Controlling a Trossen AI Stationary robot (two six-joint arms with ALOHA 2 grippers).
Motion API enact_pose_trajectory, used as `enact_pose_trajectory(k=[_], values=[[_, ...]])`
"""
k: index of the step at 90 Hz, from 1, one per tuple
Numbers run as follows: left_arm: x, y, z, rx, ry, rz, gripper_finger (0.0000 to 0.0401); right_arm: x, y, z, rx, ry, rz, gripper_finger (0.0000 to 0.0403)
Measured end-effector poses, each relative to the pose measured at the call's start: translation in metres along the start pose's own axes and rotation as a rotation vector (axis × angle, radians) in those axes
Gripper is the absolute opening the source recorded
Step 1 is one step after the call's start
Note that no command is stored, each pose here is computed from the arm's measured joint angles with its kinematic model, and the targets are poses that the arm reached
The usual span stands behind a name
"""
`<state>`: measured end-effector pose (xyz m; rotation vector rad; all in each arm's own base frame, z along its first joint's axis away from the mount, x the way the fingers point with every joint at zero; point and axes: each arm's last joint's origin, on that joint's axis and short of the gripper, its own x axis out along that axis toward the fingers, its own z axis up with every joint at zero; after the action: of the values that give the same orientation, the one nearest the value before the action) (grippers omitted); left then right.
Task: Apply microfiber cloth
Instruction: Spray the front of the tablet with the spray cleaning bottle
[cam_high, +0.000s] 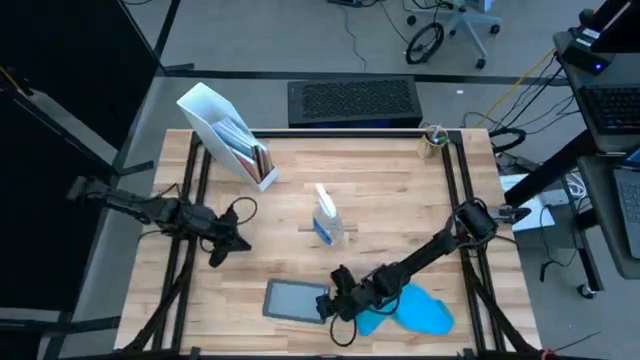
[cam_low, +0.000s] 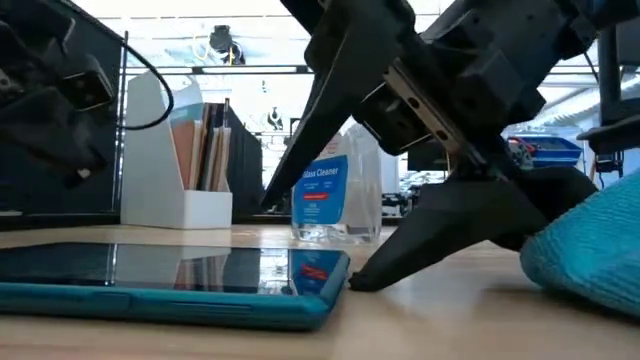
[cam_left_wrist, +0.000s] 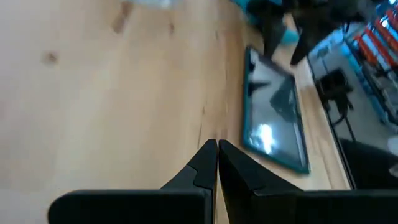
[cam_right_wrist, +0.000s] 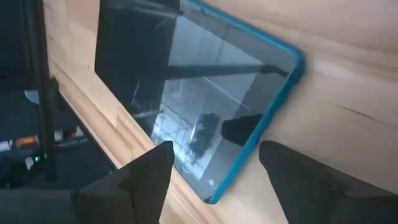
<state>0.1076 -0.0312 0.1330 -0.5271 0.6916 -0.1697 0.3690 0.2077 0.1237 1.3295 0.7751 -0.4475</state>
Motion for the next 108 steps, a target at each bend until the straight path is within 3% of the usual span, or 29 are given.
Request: enact_pose_trajectory(k=[20, 46, 60, 79, 93, 108], values=[[0.013, -0.005, -0.009, 0.115, 0.126, -0.009, 0.0000, 0.000, -0.001, 0.001, 0.025, -0.011, -0.007, 0.0240], [0.031, -0.031, 0.000, 0.343, 0.030, -0.178, 0.0000, 0.000, -0.001, 0.001, 0.051, -0.017, -0.010, 0.0240], [0.046, -0.041, 0.002, 0.356, 0.212, -0.127, 0.0000, 0.000, -0.001, 0.002, 0.065, -0.019, -0.012, 0.0240], [0.074, -0.066, 0.015, 0.402, 0.311, -0.108, 0.0000, 0.000, -0.001, 0.002, 0.063, -0.019, -0.013, 0.0240], [0.097, -0.062, 0.006, 0.387, 0.460, -0.059, 0.0000, 0.000, -0.002, 0.002, 0.052, -0.019, -0.013, 0.0240], [0.114, -0.064, 0.004, 0.366, 0.460, -0.066, 0.0000, 0.000, -0.002, 0.002, 0.045, -0.033, -0.013, 0.0240]])
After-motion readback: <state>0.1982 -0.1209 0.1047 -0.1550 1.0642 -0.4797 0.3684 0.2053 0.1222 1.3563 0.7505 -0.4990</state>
